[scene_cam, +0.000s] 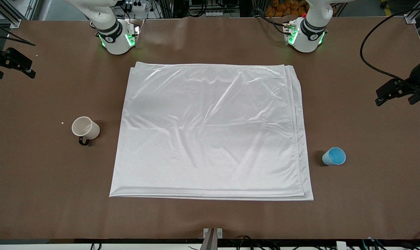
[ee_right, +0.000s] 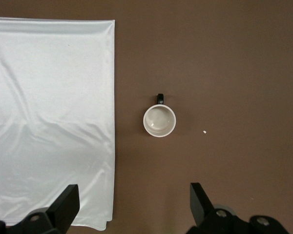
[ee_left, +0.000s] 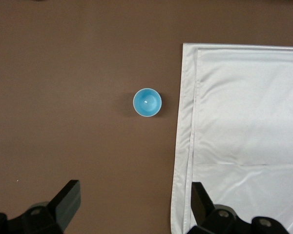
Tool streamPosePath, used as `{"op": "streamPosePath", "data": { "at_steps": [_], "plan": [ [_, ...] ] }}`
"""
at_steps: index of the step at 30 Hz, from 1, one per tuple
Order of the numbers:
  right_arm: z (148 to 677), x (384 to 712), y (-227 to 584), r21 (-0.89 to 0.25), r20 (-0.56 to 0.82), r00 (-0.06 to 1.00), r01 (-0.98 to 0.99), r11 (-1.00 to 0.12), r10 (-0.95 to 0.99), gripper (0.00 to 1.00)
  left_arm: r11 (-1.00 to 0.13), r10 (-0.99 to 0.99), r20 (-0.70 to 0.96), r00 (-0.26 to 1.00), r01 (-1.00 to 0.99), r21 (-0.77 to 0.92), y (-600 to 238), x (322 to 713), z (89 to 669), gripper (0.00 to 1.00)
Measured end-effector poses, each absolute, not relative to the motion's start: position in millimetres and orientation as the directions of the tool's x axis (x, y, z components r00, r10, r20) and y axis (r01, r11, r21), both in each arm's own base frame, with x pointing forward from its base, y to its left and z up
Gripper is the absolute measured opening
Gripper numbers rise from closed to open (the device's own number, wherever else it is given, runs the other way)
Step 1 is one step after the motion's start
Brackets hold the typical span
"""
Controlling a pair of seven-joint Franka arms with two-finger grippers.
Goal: Place blue cup into white mug on cloth
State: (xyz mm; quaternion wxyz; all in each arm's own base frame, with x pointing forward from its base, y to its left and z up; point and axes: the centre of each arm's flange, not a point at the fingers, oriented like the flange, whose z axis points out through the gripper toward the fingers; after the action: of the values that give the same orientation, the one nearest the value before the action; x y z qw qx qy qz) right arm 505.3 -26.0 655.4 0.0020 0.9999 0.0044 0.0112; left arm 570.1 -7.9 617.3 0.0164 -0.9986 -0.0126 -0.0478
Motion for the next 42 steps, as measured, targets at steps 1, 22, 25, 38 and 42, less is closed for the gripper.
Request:
{"op": "streamPosePath", "data": {
  "at_steps": [1,22,25,38,42],
  "plan": [
    [654,506,-26,0.004,0.020,1.000,0.009,-1.000,0.009,1.00,-0.999,0.024,0.093,0.995,0.027,-0.032,-8,571,616,1.00],
    [522,587,-39,-0.018,-0.088,0.996,0.000,-1.000,0.002,1.00,-0.996,0.080,0.041,0.996,0.081,-0.027,34,624,474,1.00],
    [487,602,-44,-0.022,-0.111,0.994,-0.007,-1.000,-0.004,1.00,-0.996,0.079,0.048,0.996,0.081,-0.025,35,629,448,1.00],
    [337,638,-102,-0.053,-0.185,0.983,-0.016,-0.998,-0.005,1.00,-0.997,0.077,0.039,0.996,0.077,-0.018,36,642,372,1.00],
    [300,641,-116,-0.062,-0.197,0.980,-0.019,-0.998,-0.006,1.00,-0.997,0.080,0.039,0.996,0.081,-0.016,39,646,350,1.00]
  ]
}}
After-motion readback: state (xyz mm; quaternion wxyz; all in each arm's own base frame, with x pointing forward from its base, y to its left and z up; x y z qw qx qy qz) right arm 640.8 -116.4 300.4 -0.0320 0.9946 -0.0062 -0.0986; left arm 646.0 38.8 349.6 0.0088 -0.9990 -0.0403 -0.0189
